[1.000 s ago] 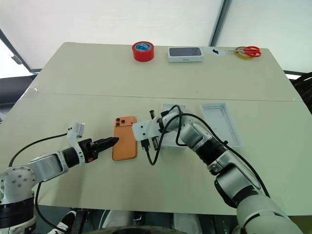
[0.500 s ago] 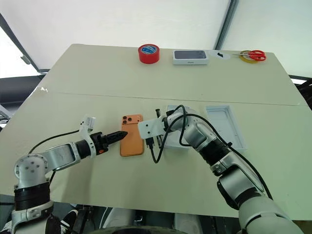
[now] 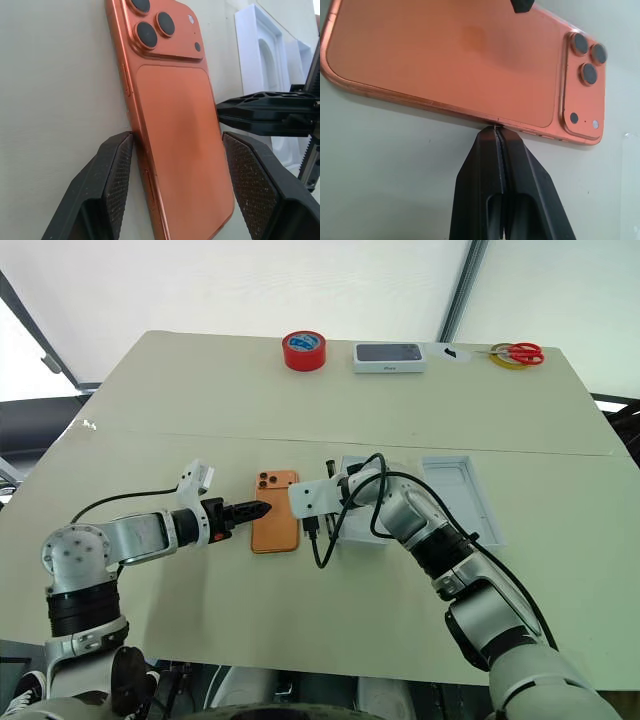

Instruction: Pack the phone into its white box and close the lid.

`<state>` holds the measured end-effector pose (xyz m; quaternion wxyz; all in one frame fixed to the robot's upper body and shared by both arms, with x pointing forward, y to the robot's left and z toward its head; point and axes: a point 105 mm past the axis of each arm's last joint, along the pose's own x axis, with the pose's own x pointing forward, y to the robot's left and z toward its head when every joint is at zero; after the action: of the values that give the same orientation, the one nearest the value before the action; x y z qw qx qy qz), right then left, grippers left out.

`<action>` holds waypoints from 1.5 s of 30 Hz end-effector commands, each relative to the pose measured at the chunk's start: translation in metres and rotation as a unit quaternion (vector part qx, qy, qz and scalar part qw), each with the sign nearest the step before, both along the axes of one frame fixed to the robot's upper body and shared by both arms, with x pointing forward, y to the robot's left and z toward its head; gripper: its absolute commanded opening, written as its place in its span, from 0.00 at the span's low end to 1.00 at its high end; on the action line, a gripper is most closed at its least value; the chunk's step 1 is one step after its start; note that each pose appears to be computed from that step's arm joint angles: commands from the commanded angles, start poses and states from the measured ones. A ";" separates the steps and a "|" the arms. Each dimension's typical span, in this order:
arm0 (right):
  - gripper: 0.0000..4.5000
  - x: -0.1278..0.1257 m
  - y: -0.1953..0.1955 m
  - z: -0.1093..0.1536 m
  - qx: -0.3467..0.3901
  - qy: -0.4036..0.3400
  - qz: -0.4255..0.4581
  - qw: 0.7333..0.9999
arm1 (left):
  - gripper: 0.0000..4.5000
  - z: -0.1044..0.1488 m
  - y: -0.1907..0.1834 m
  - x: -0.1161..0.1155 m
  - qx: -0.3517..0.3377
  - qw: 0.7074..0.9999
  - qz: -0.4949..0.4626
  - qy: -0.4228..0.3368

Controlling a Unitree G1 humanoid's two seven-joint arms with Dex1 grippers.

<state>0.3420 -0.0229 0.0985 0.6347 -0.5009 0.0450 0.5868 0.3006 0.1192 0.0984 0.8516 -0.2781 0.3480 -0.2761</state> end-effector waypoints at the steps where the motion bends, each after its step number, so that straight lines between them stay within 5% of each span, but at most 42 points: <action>1: 0.01 -0.006 0.009 -0.003 0.005 0.003 0.018 1.000 | 0.66 -0.001 -0.030 -0.006 -0.030 0.999 -0.045 0.000; 14: 0.01 -0.006 0.006 -0.004 0.005 0.003 0.013 1.000 | 0.66 0.016 0.000 0.003 -0.117 0.993 0.017 -0.025; 21: 0.01 -0.006 0.008 -0.003 0.010 0.003 0.011 1.000 | 0.66 0.004 0.004 -0.003 -0.139 0.990 0.025 -0.001; 24: 0.00 -0.006 0.007 -0.003 0.008 0.003 0.011 1.000 | 0.48 0.003 0.001 -0.004 -0.149 0.989 0.018 0.002; 28: 0.00 -0.005 0.005 -0.003 0.007 0.001 0.009 1.000 | 0.05 0.003 -0.005 -0.004 -0.174 0.985 0.016 0.011; 29: 0.00 -0.005 0.004 -0.002 0.007 0.001 0.008 1.000 | 0.01 0.004 -0.007 -0.005 -0.185 0.983 0.013 0.013; 36: 0.00 -0.015 0.013 0.019 0.081 0.035 0.023 0.996 | 0.01 0.014 0.006 -0.001 -0.254 0.966 0.037 0.011; 39: 0.00 -0.024 0.010 0.038 0.174 0.141 0.023 0.974 | 0.01 0.020 0.017 0.002 -0.246 0.968 0.049 -0.016; 42: 0.19 -0.038 -0.010 0.049 0.202 0.186 0.051 0.960 | 0.00 0.026 0.017 -0.007 -0.213 0.976 0.009 -0.050; 44: 0.42 -0.047 -0.028 0.048 0.196 0.194 0.055 0.960 | 0.00 0.033 0.017 -0.011 -0.181 0.979 -0.015 -0.090; 45: 0.42 -0.050 -0.035 0.046 0.185 0.192 0.055 0.962 | 0.00 0.034 0.017 -0.012 -0.188 0.977 -0.023 -0.094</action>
<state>0.2994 -0.0514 0.1358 0.6712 -0.2512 0.0462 0.6959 0.2904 0.1414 0.1124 0.8071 -0.4104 0.2562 -0.3384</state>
